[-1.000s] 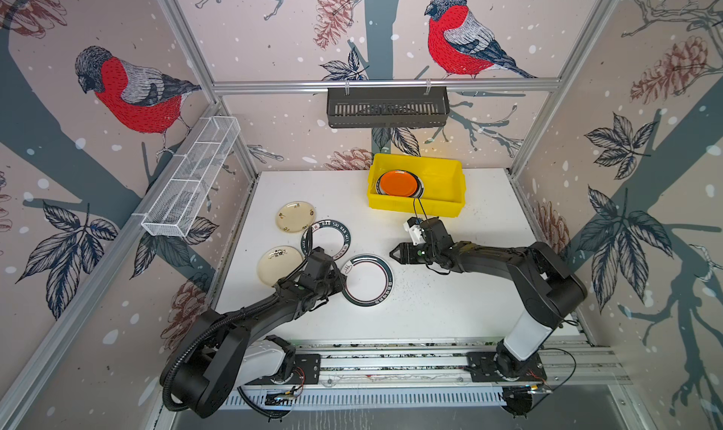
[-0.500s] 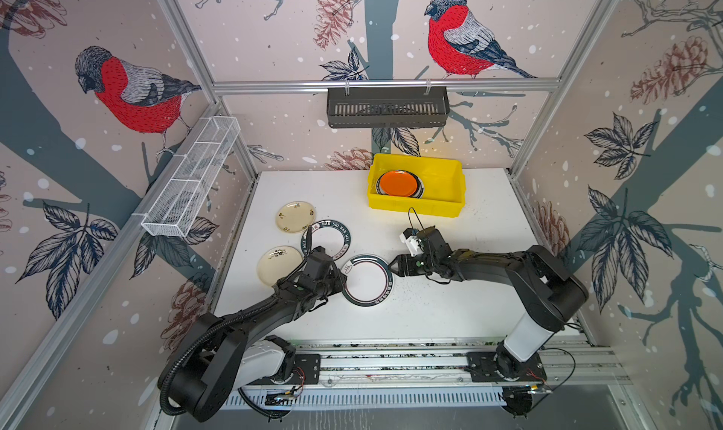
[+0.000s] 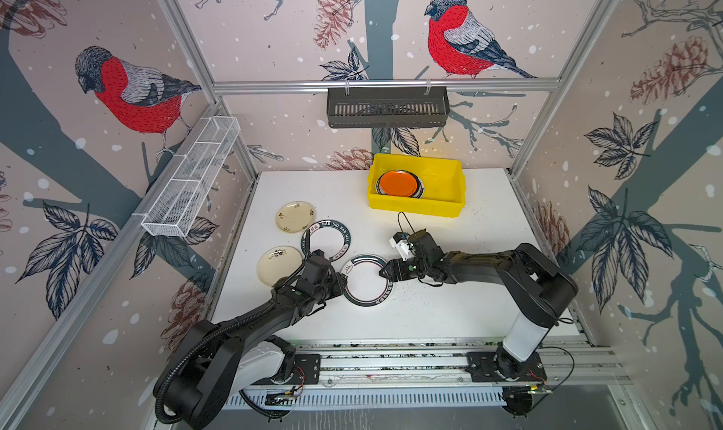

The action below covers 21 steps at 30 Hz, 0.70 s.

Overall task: Place the plates into the plastic bin on the countertop
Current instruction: Pick up the plate from the center of the table.

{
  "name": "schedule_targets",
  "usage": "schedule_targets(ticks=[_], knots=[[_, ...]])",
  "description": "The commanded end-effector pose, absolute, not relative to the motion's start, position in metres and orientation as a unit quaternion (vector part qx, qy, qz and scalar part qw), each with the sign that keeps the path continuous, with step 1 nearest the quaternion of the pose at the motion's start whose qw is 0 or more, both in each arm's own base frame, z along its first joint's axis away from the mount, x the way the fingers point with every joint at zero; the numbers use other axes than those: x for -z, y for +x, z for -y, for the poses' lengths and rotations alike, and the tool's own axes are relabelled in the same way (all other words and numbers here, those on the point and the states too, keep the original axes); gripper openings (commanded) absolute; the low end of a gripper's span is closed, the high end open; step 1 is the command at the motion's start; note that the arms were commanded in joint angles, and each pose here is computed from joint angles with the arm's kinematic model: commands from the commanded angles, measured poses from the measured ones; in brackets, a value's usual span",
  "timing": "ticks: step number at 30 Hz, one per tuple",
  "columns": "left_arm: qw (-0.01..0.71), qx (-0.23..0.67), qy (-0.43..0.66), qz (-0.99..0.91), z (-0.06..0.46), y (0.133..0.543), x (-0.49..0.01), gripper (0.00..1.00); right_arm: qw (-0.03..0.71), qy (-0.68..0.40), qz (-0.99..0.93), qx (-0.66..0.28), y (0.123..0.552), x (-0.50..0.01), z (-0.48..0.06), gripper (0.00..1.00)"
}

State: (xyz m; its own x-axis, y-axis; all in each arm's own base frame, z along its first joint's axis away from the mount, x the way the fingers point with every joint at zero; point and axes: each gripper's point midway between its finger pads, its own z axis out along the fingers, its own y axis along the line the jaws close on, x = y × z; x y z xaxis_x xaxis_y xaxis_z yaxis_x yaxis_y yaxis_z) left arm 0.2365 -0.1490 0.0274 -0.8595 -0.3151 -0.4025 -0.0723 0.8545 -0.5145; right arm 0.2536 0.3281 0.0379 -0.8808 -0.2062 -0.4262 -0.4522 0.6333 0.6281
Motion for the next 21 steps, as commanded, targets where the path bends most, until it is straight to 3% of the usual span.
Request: schedule_targets(ticks=[1,9,21], knots=[[0.248,0.256,-0.099,-0.929,0.152,0.239,-0.029,0.43,0.144,-0.176,-0.899,-0.375,0.250,-0.030,-0.325,0.63],[0.245,0.252,-0.096,-0.931,0.151,0.239,-0.026,0.43,0.138,-0.173,-0.901,-0.372,0.249,-0.026,-0.326,0.59],[0.254,0.250,-0.097,-0.929,0.149,0.239,-0.031,0.43,0.128,-0.170,-0.906,-0.365,0.250,-0.019,-0.328,0.29]])
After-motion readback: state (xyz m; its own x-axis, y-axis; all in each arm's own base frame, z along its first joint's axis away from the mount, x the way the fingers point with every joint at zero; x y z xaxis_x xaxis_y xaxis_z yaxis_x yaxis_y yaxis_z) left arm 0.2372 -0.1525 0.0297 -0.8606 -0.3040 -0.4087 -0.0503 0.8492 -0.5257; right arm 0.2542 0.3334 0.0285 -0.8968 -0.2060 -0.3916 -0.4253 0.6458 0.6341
